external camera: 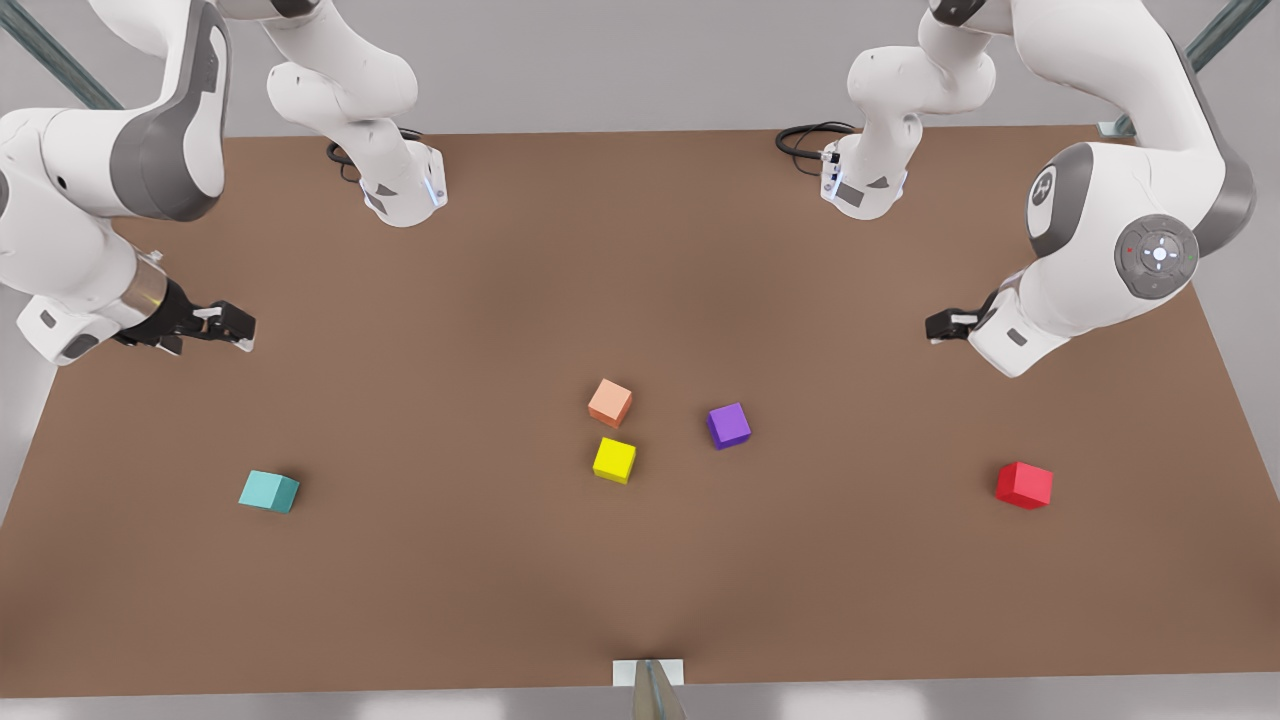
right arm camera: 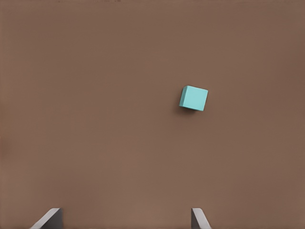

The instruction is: Pick up red wooden cube and pass to hand red wooden cube and place in blue wooden cube

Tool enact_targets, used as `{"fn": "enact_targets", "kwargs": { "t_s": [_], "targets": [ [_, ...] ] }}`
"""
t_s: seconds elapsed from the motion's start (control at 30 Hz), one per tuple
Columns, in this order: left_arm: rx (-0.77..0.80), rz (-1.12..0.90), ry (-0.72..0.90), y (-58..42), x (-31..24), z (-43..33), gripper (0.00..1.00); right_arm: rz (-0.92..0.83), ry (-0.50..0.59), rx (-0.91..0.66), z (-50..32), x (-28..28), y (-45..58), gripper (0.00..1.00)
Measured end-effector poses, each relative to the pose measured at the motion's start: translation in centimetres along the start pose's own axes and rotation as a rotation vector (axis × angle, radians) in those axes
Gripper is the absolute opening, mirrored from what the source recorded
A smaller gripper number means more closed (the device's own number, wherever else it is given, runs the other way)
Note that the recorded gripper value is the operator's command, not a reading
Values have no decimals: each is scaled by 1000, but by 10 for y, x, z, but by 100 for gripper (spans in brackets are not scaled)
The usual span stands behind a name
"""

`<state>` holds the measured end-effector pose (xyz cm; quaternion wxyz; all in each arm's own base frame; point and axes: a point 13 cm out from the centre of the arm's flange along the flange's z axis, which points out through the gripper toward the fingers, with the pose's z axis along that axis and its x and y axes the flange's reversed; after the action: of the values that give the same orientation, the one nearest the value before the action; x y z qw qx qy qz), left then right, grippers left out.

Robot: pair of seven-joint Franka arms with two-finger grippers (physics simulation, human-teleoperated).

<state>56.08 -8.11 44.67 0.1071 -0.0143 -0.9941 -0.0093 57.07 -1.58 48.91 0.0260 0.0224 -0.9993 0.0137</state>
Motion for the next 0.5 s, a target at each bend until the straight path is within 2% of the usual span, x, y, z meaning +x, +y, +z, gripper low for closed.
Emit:
{"fn": "enact_targets", "kwargs": {
  "t_s": [0.13,0.3,0.5],
  "targets": [
    [-2,0,30,1,-13,20,100,3,1,1,1,0,-1,100],
    [45,-94,57,99,-140,125,100,3,6,1,4,0,0,100],
    [54,-12,40,205,-183,226,100,2,9,1,6,0,0,100]
  ]
}}
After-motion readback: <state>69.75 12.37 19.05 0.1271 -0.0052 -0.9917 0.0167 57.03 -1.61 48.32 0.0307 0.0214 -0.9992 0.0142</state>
